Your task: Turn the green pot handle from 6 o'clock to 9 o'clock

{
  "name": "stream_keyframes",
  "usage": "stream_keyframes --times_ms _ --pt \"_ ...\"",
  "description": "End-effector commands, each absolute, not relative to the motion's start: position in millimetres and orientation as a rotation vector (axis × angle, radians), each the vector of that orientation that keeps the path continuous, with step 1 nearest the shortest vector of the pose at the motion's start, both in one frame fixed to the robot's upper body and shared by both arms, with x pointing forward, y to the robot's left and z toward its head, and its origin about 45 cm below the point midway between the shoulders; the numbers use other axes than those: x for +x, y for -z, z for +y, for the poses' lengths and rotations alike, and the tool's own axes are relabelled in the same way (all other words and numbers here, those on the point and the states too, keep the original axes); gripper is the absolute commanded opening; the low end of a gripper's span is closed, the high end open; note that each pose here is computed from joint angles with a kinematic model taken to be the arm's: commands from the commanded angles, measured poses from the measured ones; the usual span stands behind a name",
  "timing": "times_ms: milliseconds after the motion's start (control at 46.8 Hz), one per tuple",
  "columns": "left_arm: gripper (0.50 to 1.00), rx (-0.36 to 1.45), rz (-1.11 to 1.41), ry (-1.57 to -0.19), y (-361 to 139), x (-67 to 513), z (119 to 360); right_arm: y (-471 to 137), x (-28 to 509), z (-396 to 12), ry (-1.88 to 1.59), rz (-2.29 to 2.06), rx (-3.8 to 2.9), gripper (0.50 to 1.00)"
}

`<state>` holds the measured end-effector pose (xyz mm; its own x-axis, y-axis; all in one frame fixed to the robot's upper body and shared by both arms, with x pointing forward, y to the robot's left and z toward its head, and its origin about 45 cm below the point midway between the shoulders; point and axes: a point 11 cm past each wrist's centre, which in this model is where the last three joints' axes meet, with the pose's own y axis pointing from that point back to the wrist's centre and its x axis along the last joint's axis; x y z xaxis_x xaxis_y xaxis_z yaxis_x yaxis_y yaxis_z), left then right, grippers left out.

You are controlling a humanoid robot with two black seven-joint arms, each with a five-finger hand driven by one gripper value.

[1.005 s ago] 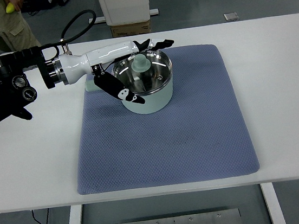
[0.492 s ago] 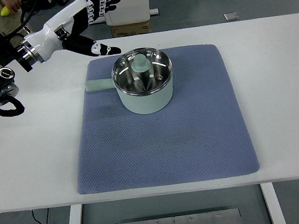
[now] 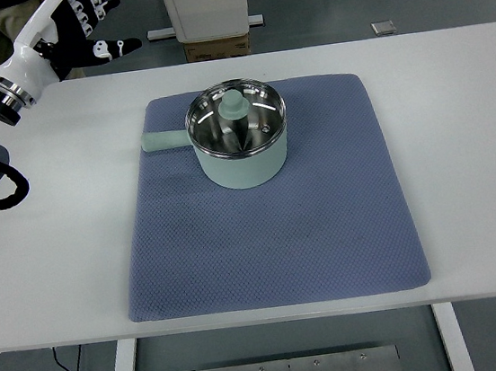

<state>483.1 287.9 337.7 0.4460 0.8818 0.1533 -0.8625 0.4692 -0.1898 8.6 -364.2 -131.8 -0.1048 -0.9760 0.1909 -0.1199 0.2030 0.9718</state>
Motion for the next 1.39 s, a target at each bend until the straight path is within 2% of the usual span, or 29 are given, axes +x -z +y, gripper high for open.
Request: stream_keyframes --times_ms 0,492,919,1369 --pt "1.0 -0.086 -0.221 -1.122 -328.9 483.5 300.0 131.8 8.5 -364.3 1.063 -1.462 1.106 1.0" --pt "1.0 -0.087 -0.108 -1.253 -289.0 475.9 330.9 131.8 8.5 -364.2 1.062 -1.46 1.106 1.0" --pt "1.0 -0.142 0.02 -1.314 -246.9 475.6 307.4 131.8 8.5 -364.2 1.062 -1.46 1.106 1.0" --pt "1.0 -0.163 0.071 -1.36 -224.5 475.4 298.5 131.8 8.5 -364.2 1.062 -1.46 1.106 1.0"
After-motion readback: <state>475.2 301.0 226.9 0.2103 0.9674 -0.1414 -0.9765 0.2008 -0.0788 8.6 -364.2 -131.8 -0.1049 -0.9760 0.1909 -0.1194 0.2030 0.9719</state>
